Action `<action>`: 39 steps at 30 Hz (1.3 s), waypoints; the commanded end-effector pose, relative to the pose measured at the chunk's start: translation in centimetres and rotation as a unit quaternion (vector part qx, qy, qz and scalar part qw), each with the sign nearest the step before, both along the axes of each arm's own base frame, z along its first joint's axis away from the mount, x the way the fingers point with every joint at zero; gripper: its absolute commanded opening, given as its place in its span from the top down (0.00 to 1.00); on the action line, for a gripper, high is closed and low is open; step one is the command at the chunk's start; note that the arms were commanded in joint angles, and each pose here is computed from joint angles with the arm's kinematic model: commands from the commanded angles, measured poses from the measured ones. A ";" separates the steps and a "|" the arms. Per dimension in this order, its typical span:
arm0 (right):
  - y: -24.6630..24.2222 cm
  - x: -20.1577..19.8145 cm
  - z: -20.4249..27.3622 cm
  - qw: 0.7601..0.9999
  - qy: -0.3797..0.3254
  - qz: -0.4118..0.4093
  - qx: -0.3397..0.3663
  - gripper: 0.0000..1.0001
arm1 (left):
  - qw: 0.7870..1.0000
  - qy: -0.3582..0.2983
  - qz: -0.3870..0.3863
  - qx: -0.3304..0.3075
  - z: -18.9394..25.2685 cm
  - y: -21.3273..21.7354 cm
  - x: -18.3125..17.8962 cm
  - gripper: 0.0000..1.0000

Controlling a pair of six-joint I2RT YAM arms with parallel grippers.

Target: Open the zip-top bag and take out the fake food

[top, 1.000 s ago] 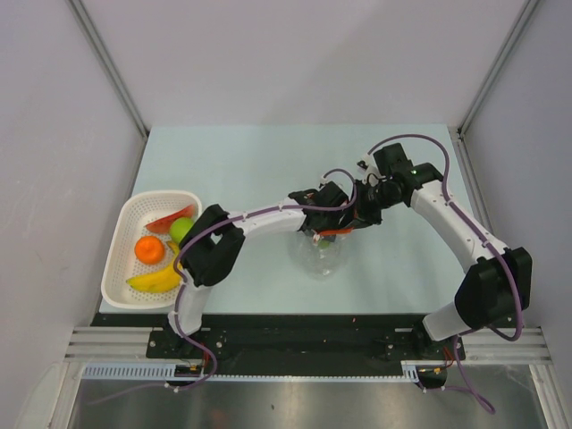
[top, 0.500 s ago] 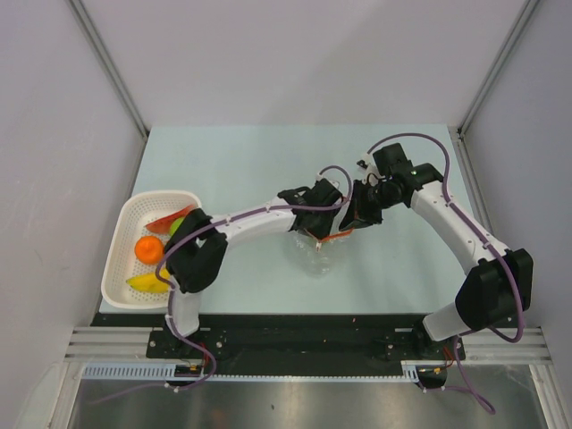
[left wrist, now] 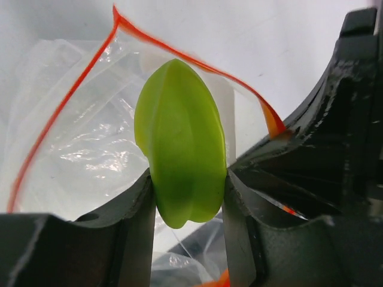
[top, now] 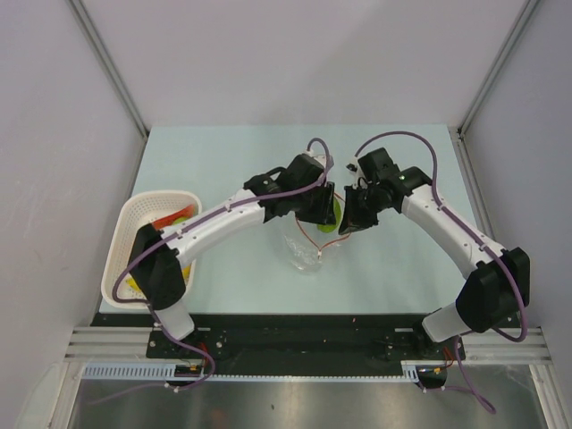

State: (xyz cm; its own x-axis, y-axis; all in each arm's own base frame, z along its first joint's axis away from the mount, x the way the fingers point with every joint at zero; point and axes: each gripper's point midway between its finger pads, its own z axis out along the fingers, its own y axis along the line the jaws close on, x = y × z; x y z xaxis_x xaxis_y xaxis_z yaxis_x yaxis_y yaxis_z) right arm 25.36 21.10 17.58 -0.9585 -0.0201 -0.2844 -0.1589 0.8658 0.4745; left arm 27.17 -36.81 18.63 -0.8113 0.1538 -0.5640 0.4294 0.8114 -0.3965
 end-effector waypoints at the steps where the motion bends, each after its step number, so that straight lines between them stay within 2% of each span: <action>1: -1.9 1.3 0.2 0.995 -0.069 -0.011 -0.068 1.00 | 0.993 0.050 0.001 -0.108 4.9 -0.1 -1.2 0.96; 3: -3.2 2.2 -0.1 0.990 -0.084 -0.037 -0.104 1.00 | 0.985 0.056 -0.002 -0.162 6.9 -0.1 -1.4 0.96; 5: -3.9 3.0 0.0 0.986 -0.099 -0.053 -0.120 1.00 | 0.977 0.088 -0.014 -0.195 7.0 0.2 -2.6 0.96; 7: -4.7 4.2 0.2 0.981 -0.121 -0.076 -0.135 1.00 | 0.967 0.084 -0.037 -0.238 8.5 0.3 -3.6 0.96; 8: -5.0 4.6 0.3 0.978 -0.129 -0.082 -0.141 1.00 | 0.957 0.092 -0.064 -0.266 9.8 0.1 -4.8 0.96; 10: -4.5 5.4 0.7 0.977 -0.145 -0.089 -0.132 1.00 | 0.942 0.067 -0.102 -0.312 11.8 -0.2 -5.6 0.95; 12: -4.0 5.9 1.2 0.977 -0.152 -0.098 -0.114 1.00 | 0.918 0.048 -0.155 -0.362 14.9 -0.2 -7.6 0.94; 14: -3.3 6.2 1.3 0.980 -0.145 -0.103 -0.090 1.00 | 0.911 0.036 -0.177 -0.370 15.7 0.4 -8.7 0.96; 16: -3.1 6.6 1.5 0.982 -0.133 -0.122 -0.064 1.00 | 0.926 0.021 -0.151 -0.344 15.3 1.4 -8.4 0.96; 21: -5.1 8.2 2.4 0.974 -0.138 -0.175 -0.048 1.00 | 0.969 -0.053 -0.025 -0.242 14.3 7.7 -6.8 0.99; 22: -5.5 8.4 2.5 0.973 -0.141 -0.179 -0.049 1.00 | 0.974 -0.078 0.046 -0.207 13.7 9.9 -4.9 0.99; 23: -5.6 8.5 2.7 0.973 -0.141 -0.179 -0.045 1.00 | 0.979 -0.063 0.101 -0.165 12.0 12.7 -4.4 0.99; 24: -6.1 8.6 2.6 0.972 -0.139 -0.185 -0.045 1.00 | 0.976 -0.075 0.148 -0.143 11.9 15.2 -4.2 0.99; 25: -6.2 8.5 2.6 0.973 -0.138 -0.182 -0.045 1.00 | 0.966 -0.092 0.220 -0.096 10.9 18.4 -3.0 0.95; 26: -6.1 8.4 2.5 0.974 -0.135 -0.179 -0.045 1.00 | 0.955 -0.071 0.285 -0.044 8.9 22.1 -3.3 0.93; 27: -6.0 8.3 2.5 0.974 -0.133 -0.176 -0.044 1.00 | 0.942 -0.068 0.328 -0.017 8.2 24.5 -3.5 0.91; 29: -5.6 8.2 2.7 0.976 -0.134 -0.167 -0.034 1.00 | 0.898 -0.062 0.434 0.048 6.1 30.6 -4.1 0.86; 32: -5.1 8.1 2.7 0.978 -0.132 -0.158 -0.026 1.00 | 0.858 -0.069 0.503 0.074 4.2 35.5 -4.1 0.79; 34: -4.7 8.0 2.9 0.979 -0.135 -0.151 -0.023 1.00 | 0.845 -0.062 0.524 0.085 2.5 37.4 -4.1 0.78; 37: -4.7 7.9 3.0 0.979 -0.137 -0.148 -0.023 1.00 | 0.818 -0.029 0.570 0.073 0.8 40.3 -3.5 0.78; 38: -4.7 7.8 3.0 0.979 -0.138 -0.146 -0.024 1.00 | 0.802 -0.020 0.593 0.069 0.2 41.9 -3.1 0.78; 39: -4.8 7.9 3.0 0.979 -0.140 -0.145 -0.026 1.00 | 0.798 -0.010 0.599 0.058 -0.4 42.2 -2.9 0.78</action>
State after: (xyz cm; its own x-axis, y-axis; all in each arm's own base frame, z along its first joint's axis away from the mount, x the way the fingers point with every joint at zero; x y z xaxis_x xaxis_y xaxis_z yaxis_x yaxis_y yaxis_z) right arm 33.08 15.87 18.52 -0.8437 0.2281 -0.4859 0.0319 0.9249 0.3789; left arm 23.44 2.36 19.80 -0.4504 -0.6214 -0.6411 -0.6127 0.7375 -0.2843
